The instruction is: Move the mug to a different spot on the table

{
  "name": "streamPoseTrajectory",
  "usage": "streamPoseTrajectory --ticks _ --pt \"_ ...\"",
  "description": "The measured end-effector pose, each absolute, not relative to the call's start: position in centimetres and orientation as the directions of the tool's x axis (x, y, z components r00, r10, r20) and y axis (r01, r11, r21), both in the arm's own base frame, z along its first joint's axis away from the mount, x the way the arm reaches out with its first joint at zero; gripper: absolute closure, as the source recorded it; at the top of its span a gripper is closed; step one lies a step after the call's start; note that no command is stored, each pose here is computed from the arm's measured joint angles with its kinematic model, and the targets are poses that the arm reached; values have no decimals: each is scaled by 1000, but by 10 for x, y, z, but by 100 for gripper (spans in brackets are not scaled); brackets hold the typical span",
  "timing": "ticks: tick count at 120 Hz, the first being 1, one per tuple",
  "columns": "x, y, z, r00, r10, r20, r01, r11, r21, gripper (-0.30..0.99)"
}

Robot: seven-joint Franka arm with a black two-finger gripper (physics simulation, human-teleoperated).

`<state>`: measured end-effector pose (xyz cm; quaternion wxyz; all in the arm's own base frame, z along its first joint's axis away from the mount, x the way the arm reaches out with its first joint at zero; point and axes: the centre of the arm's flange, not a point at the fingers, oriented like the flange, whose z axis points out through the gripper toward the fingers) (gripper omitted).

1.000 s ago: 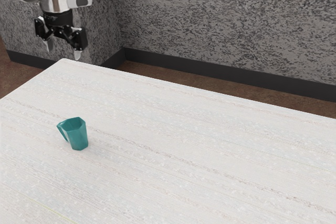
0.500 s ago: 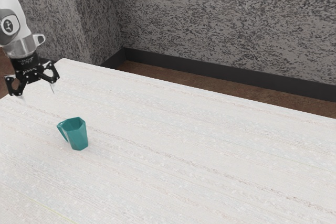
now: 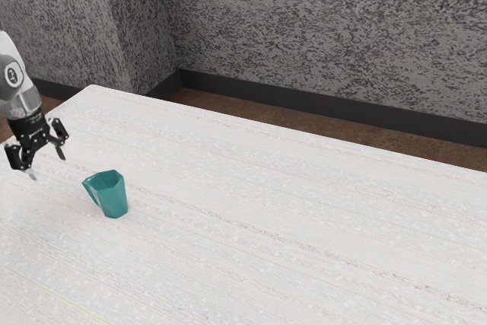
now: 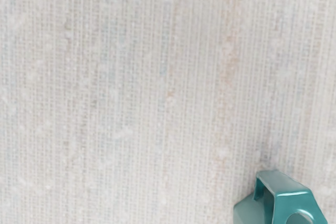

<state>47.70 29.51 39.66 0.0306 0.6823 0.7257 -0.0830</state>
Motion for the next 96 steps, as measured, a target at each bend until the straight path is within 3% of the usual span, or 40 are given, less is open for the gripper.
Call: streamPoseTrajectory --ticks 56,96 --pt "502 343 335 -223 957 -186 975 216 -57 0" --pt "503 354 302 -308 889 -340 941 337 26 0"
